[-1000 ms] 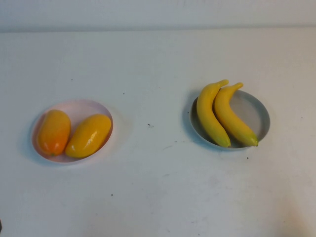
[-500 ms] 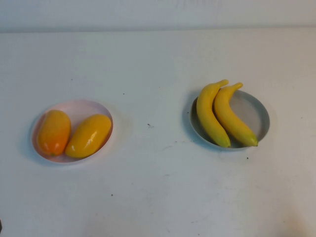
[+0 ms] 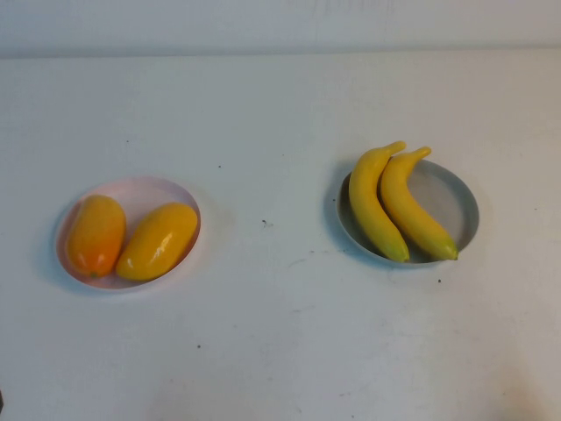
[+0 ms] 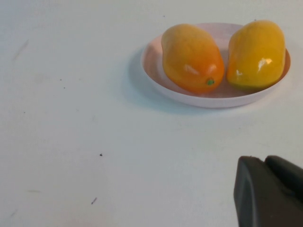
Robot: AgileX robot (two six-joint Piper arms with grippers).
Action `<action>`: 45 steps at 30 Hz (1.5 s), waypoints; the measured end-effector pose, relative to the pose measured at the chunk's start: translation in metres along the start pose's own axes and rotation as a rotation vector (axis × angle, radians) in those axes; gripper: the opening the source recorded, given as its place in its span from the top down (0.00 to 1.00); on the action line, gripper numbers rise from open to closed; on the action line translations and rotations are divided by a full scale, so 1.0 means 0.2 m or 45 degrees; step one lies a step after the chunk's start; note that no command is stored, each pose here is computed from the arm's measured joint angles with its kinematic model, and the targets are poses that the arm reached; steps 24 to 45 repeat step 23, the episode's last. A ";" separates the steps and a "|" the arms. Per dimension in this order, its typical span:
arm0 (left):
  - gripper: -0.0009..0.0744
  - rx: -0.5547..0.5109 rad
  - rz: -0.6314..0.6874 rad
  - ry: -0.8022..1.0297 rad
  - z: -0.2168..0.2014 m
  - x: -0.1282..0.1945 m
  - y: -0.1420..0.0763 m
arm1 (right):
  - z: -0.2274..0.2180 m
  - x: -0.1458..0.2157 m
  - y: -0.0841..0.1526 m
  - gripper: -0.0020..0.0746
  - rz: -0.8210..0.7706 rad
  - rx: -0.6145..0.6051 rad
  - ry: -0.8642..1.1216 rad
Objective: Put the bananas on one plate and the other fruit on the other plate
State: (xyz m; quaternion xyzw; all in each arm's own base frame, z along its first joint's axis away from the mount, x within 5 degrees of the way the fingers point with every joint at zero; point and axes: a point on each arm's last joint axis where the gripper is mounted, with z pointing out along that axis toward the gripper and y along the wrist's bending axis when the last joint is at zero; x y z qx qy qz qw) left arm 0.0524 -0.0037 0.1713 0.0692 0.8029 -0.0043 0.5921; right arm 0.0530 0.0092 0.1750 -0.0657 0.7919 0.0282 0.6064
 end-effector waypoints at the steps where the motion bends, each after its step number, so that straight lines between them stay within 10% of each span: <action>1: 0.99 0.000 0.000 0.000 0.00 0.00 0.00 | 0.00 0.00 0.00 0.99 0.000 0.000 0.000; 45: 0.99 -0.001 0.003 0.000 0.00 0.00 0.00 | 0.00 0.00 0.00 0.99 0.004 -0.001 -0.008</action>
